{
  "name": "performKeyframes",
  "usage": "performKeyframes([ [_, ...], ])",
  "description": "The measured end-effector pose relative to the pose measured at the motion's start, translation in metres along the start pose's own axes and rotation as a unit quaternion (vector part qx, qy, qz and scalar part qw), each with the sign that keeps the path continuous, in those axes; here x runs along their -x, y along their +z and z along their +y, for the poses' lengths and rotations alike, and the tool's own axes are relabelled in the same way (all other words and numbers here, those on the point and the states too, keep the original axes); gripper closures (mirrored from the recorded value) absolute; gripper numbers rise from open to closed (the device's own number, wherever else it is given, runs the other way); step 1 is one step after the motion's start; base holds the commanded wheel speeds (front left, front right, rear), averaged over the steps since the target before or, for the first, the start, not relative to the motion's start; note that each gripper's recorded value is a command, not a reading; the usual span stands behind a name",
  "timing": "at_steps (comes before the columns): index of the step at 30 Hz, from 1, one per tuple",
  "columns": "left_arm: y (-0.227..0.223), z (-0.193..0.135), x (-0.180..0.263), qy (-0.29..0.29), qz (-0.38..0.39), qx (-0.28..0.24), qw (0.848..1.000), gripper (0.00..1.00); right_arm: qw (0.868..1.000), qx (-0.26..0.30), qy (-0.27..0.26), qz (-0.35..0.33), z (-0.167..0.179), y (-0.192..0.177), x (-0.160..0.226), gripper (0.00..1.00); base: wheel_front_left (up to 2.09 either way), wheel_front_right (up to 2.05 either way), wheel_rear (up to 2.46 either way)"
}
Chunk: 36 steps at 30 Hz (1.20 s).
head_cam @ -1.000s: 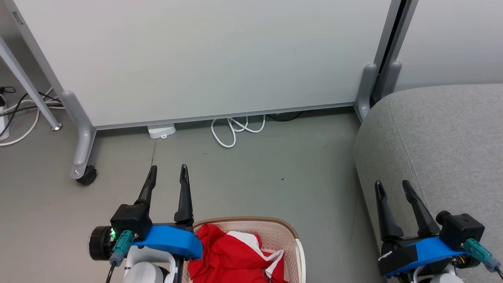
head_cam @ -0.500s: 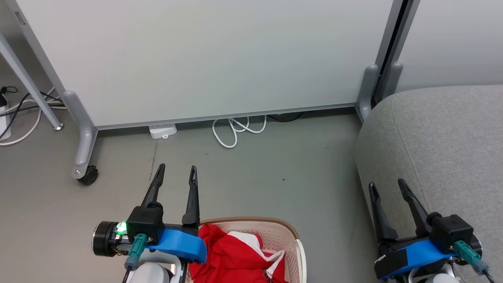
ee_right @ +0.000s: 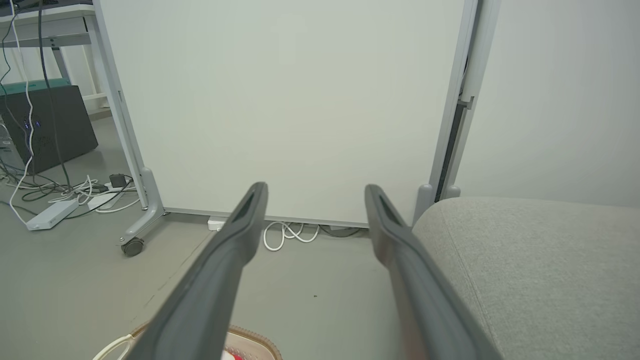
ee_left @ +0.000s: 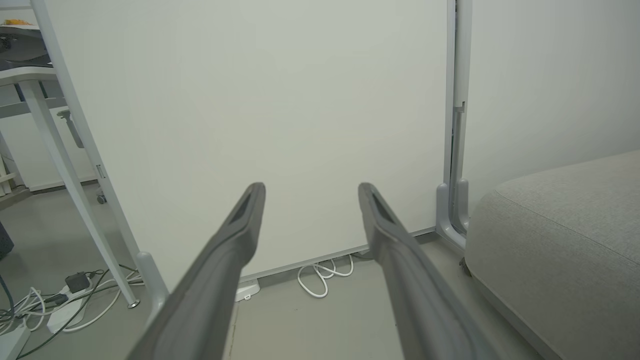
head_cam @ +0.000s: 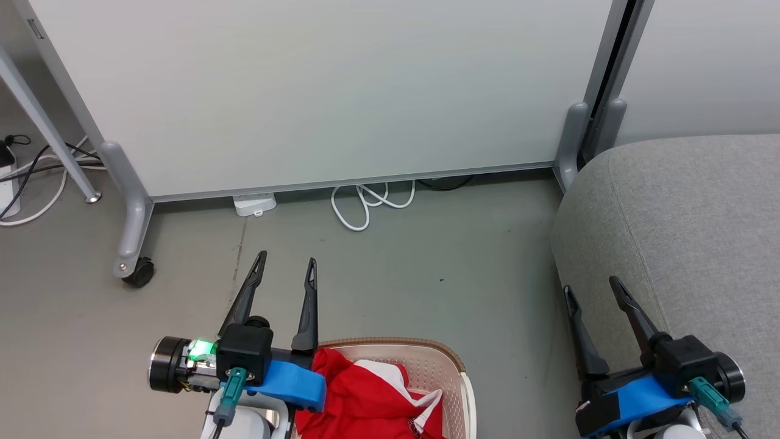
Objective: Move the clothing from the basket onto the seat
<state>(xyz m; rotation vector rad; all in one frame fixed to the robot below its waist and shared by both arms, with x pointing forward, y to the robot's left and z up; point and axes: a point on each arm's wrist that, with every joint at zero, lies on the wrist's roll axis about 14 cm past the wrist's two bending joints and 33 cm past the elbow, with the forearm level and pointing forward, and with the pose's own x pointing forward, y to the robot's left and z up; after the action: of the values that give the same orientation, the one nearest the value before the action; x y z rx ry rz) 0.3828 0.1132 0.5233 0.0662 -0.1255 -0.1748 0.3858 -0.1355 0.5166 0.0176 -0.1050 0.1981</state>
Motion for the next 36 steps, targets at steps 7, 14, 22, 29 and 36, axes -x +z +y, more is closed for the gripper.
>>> performKeyframes([
  [7,0.001,0.000,0.000,-0.001,-0.001,-0.001,1.000,0.00,1.000,0.001,0.000,-0.001,0.000,0.001,0.000,0.00,0.00,0.00,0.00],
  [14,0.000,0.000,0.000,-0.001,0.000,-0.001,1.000,0.00,1.000,0.001,0.000,-0.001,0.000,0.001,0.000,0.00,0.00,0.00,0.00],
  [22,0.000,0.000,0.000,-0.001,0.000,0.000,1.000,0.00,1.000,0.001,0.000,-0.001,0.000,0.001,0.001,0.00,0.00,0.00,0.00],
  [29,-0.007,-0.008,0.000,-0.022,0.011,-0.005,1.000,0.00,1.000,0.001,-0.001,0.001,-0.001,0.000,0.002,0.00,0.00,0.00,0.00],
  [36,-0.023,-0.030,-0.011,-0.080,0.034,-0.019,0.996,0.00,1.000,0.000,-0.007,0.010,-0.005,-0.007,0.003,0.00,0.00,0.00,0.00],
])
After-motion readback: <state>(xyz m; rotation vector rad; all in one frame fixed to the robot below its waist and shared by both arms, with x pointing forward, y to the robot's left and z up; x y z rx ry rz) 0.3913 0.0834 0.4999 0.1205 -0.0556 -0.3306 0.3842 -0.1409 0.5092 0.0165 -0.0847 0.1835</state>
